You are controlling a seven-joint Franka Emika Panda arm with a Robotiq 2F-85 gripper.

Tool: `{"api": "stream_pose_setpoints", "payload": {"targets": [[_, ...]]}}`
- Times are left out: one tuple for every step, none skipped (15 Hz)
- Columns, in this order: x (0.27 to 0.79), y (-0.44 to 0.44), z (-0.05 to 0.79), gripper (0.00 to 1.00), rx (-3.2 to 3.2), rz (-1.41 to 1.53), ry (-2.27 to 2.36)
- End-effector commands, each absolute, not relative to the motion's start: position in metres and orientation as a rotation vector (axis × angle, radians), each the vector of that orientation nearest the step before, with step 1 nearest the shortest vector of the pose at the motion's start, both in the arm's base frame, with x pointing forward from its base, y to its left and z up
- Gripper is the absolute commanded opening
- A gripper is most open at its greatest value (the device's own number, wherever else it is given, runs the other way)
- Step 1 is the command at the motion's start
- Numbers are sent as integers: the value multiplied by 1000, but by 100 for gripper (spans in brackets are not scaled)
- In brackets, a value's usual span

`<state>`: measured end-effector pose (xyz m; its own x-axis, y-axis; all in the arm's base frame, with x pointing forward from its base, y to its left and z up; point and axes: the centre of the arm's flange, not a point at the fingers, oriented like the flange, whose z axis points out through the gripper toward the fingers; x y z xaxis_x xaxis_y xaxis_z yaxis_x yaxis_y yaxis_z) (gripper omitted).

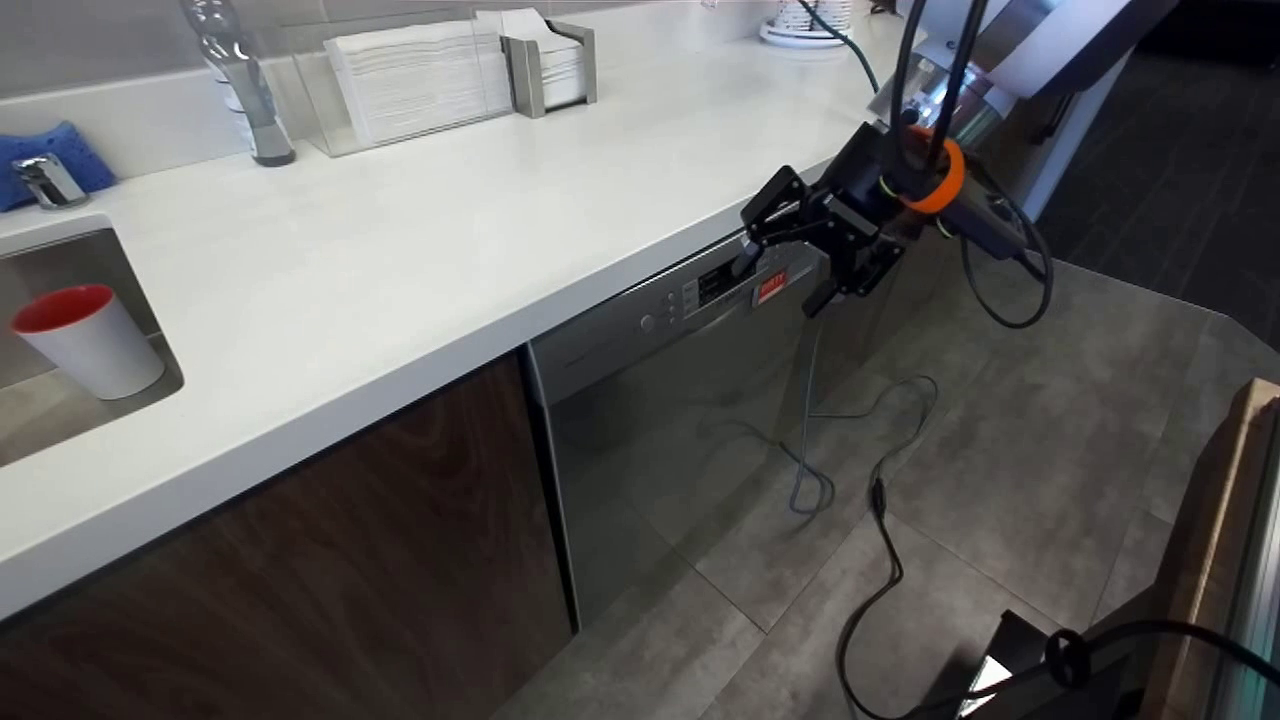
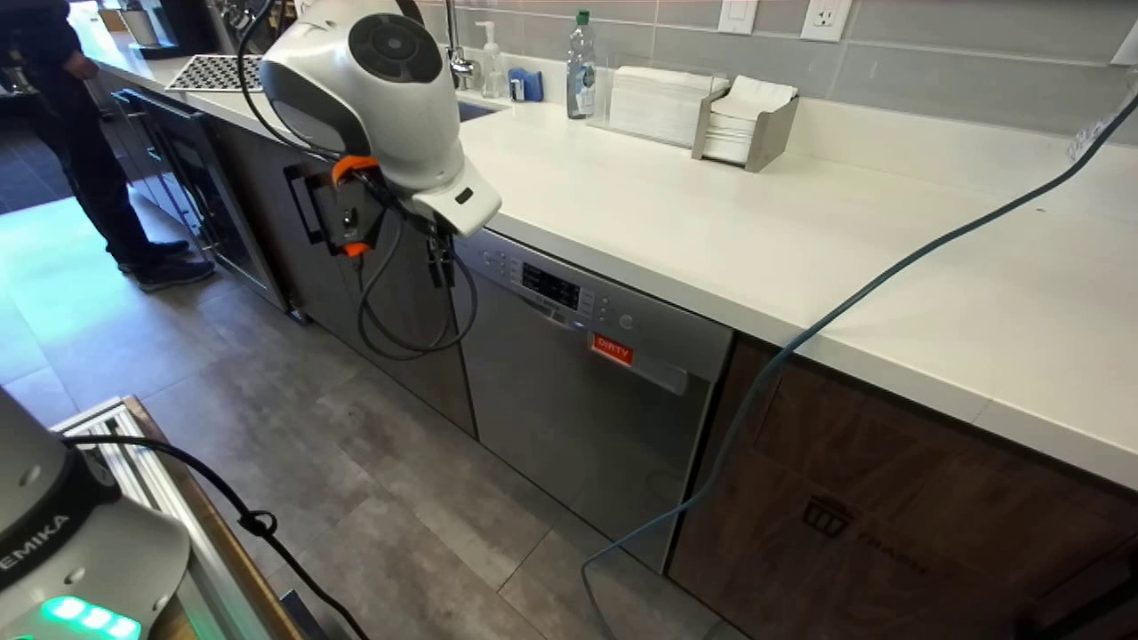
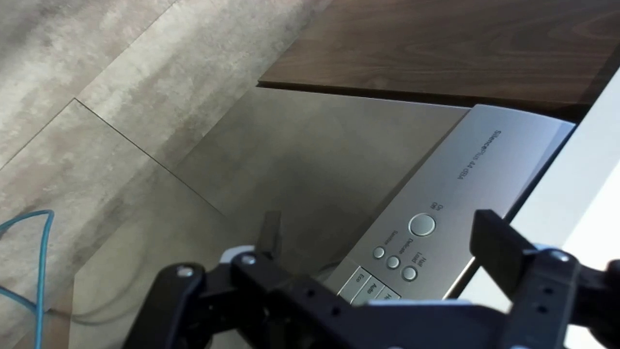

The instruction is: Press a button on the dish washing machine

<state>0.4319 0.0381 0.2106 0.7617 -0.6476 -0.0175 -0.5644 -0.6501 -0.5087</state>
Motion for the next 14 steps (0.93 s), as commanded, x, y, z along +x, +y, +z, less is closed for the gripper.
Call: {"api": "stream_pose_setpoints", "payload": {"targets": [[448, 39, 175, 100, -2432, -264, 948], [449, 37, 171, 75, -2432, -280, 964], [451, 36, 166, 74, -2422, -293, 974], [453, 34, 162, 66, -2419, -311, 988], [455, 32, 158, 59, -2411, -325, 994], [458, 31, 154, 51, -2404, -345, 1003], [461, 30, 151, 44, -2401, -362, 1008], [464, 29, 148, 36, -2398, -383, 1015], [467, 27, 145, 30, -2388, -405, 1023], [469, 27, 142, 22, -2373, -422, 1033], [472, 25, 138, 16, -2362, -439, 1043], [474, 24, 135, 10, -2350, -458, 1057], [476, 24, 133, 2, -2337, -472, 1069], [478, 24, 130, 1, -2322, -490, 1089]]}}
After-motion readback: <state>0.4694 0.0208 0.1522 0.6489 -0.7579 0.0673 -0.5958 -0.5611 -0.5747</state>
